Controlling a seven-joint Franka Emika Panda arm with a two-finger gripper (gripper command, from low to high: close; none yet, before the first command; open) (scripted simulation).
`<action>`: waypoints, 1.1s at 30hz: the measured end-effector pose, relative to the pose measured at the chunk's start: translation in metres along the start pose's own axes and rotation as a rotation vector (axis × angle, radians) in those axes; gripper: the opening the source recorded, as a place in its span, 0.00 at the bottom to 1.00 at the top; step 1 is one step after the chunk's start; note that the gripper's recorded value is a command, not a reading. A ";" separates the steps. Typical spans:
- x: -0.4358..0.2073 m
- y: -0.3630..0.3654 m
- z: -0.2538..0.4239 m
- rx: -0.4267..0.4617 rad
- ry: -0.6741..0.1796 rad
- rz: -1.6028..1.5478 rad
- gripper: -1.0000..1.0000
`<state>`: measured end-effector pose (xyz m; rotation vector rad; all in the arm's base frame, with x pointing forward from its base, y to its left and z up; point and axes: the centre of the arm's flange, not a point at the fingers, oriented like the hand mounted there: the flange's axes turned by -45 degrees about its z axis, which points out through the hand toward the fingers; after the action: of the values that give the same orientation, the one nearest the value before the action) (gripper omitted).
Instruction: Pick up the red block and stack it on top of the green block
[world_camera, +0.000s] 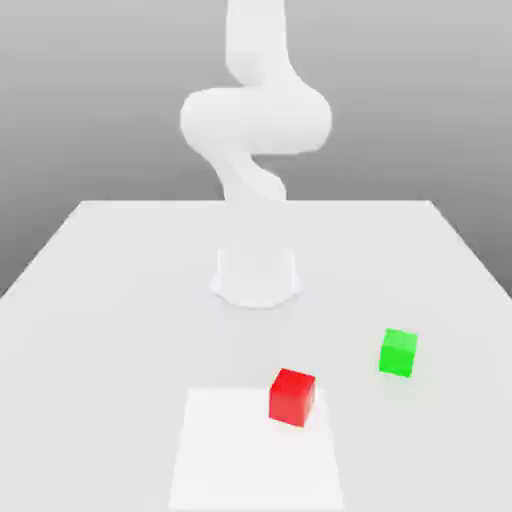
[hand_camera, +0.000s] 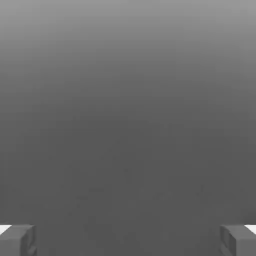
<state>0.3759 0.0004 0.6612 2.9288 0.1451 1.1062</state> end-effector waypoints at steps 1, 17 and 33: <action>-0.007 -0.001 0.027 0.015 -0.037 -0.051 0.50; -0.252 -0.063 0.303 0.341 -0.540 -0.869 0.50; -0.357 -0.072 0.369 0.426 -0.627 -1.028 0.00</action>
<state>0.3474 0.0497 0.1459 2.6139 1.7419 -0.0035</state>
